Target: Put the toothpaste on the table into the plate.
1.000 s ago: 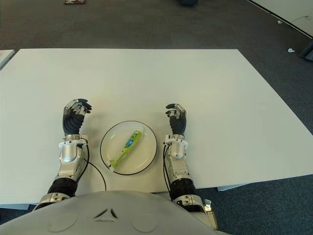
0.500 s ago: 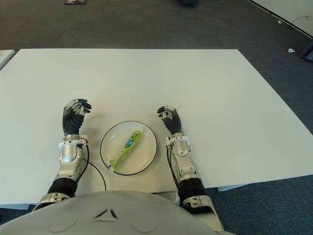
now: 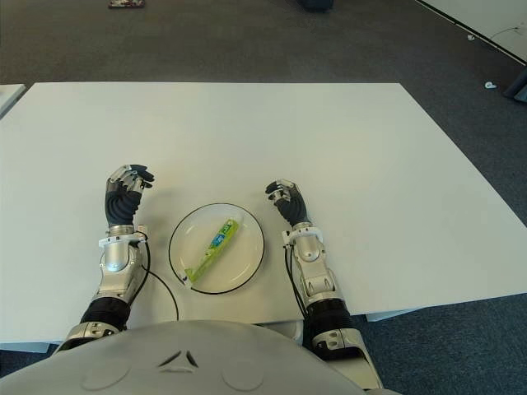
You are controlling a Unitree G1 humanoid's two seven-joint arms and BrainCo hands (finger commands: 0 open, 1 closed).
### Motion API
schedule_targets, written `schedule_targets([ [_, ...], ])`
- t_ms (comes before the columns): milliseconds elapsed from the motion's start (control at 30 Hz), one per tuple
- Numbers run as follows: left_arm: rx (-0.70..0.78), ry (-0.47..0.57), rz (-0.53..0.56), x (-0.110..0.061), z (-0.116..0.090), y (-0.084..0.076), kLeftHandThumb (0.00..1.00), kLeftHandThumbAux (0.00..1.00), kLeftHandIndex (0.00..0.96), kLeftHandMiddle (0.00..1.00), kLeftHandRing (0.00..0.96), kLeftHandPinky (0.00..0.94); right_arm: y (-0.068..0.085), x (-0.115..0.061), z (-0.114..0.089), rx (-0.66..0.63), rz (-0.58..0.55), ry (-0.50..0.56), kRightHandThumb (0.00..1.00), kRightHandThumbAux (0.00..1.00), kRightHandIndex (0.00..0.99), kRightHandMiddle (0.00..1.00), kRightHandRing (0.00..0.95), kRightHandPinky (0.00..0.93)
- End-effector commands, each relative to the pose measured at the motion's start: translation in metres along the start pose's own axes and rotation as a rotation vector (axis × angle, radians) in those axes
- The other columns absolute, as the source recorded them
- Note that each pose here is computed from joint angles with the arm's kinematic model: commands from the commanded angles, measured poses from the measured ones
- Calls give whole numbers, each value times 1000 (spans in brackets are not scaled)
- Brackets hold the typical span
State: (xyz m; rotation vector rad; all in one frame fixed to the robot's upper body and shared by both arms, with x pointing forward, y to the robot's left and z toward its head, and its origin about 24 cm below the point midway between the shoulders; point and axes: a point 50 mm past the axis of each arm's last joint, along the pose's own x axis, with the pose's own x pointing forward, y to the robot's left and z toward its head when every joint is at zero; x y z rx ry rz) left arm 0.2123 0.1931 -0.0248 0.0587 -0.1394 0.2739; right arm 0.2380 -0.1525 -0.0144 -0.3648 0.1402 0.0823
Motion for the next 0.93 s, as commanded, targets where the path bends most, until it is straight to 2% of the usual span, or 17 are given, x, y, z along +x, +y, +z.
schedule_targets([
  [33,27,90,-18,-13,-14,5,701,718,430,516,512,495,-1,0,-3,-11,-21,27,838,689,427,455,454,482],
  [433,61,125,-18,-13,-13,6,703,719,429,533,521,503,-8,5,-4,-18,-50,9,836,692,412,461,448,464],
  [933,73,141,-21,-13,-9,8,703,718,429,528,519,505,-10,4,-2,3,-81,-19,841,689,441,449,431,441],
])
